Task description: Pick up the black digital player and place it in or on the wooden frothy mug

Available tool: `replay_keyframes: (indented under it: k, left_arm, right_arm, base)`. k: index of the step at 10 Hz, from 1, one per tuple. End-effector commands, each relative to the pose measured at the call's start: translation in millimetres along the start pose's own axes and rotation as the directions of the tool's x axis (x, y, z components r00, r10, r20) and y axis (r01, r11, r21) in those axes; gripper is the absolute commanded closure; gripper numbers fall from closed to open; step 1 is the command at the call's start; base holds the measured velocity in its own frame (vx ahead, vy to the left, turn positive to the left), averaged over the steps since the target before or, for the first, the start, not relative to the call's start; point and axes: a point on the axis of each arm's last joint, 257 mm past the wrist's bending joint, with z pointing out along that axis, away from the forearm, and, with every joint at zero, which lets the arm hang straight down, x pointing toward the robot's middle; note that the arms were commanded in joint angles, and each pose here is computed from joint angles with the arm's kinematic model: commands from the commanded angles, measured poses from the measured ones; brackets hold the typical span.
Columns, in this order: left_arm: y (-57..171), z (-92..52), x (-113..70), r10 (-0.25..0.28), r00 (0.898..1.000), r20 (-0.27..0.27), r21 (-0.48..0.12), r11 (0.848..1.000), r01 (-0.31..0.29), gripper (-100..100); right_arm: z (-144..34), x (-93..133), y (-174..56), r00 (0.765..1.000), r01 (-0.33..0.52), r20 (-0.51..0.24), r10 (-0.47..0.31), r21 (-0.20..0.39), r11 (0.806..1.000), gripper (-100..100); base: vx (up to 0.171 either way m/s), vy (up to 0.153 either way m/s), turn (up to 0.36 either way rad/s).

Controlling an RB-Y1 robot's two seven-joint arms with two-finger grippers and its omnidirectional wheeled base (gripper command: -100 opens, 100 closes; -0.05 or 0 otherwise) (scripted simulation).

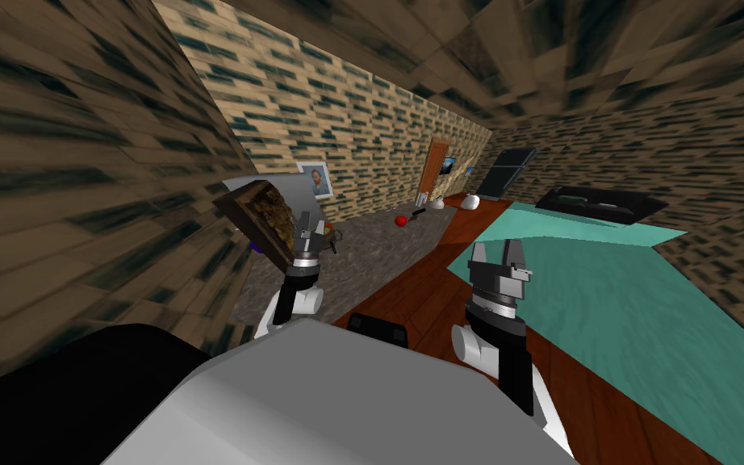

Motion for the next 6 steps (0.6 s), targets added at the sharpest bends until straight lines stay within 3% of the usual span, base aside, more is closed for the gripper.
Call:
replay_keyframes:
  k: [1,6]
  left_arm:
    - [6.8,-1.6,0.3,0.011,1.0,-0.024,-0.026,1.0,-0.012,-100]
    - [45.1,-13.0,-13.6,0.036,0.997,-0.062,-0.177,0.983,-0.046,-100]
  right_arm:
    - [0.0,0.0,0.0,1.0,0.0,0.0,0.0,0.0,1.0,0]
    - [0.0,0.0,0.0,1.0,0.0,0.0,0.0,0.0,1.0,0]
  base:
    - [0.008,-0.007,-0.032]
    - [0.032,-0.026,-0.046]
